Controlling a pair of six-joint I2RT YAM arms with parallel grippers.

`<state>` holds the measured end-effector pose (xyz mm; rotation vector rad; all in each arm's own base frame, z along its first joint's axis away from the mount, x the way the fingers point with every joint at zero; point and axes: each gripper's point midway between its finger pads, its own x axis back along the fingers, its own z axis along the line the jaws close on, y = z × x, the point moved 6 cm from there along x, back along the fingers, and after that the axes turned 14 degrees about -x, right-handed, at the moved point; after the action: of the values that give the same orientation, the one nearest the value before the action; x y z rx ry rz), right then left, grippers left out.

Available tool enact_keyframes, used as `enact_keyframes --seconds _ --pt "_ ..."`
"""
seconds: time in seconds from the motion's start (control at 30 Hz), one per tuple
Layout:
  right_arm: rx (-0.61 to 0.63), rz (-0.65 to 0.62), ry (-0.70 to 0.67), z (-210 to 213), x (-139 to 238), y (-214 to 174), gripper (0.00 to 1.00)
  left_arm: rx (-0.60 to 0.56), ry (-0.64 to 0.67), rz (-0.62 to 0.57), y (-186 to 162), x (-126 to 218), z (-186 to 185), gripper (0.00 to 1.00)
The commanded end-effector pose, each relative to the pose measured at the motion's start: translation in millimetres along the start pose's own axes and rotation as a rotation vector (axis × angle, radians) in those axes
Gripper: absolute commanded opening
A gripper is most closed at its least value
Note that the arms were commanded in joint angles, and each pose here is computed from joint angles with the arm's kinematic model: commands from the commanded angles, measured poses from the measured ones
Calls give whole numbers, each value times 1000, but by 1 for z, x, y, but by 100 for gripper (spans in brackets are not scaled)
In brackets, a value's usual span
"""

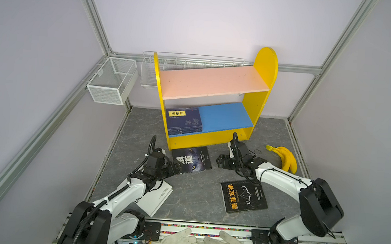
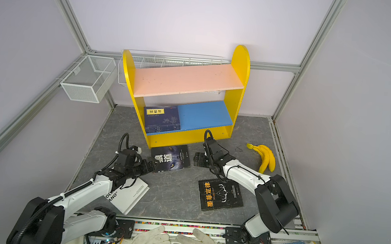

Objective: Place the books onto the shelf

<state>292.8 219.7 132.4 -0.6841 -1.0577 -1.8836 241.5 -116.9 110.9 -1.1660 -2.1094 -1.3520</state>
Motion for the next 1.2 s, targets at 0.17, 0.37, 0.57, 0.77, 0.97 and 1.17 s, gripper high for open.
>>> enact_keyframes --seconds 0.17,0.37,0.57,0.77,0.97,1.17 --pt "-54 72 39 -5 -32 -12 81 -5 13 8 -5 -17 7 96" --pt "-61 110 72 -1 -46 -15 79 -3 14 91 -17 -32 12 92" --pt "-47 143 82 5 -57 -14 78 -19 6 69 -18 -39 15 92" --pt "-50 202 127 14 -77 -16 74 -51 46 4 -5 -41 16 91" --pt "-56 252 166 24 -94 -20 65 -69 29 -51 11 -40 8 85" --pt "-55 265 164 24 -97 -21 62 -91 5 -70 19 -37 0 81"
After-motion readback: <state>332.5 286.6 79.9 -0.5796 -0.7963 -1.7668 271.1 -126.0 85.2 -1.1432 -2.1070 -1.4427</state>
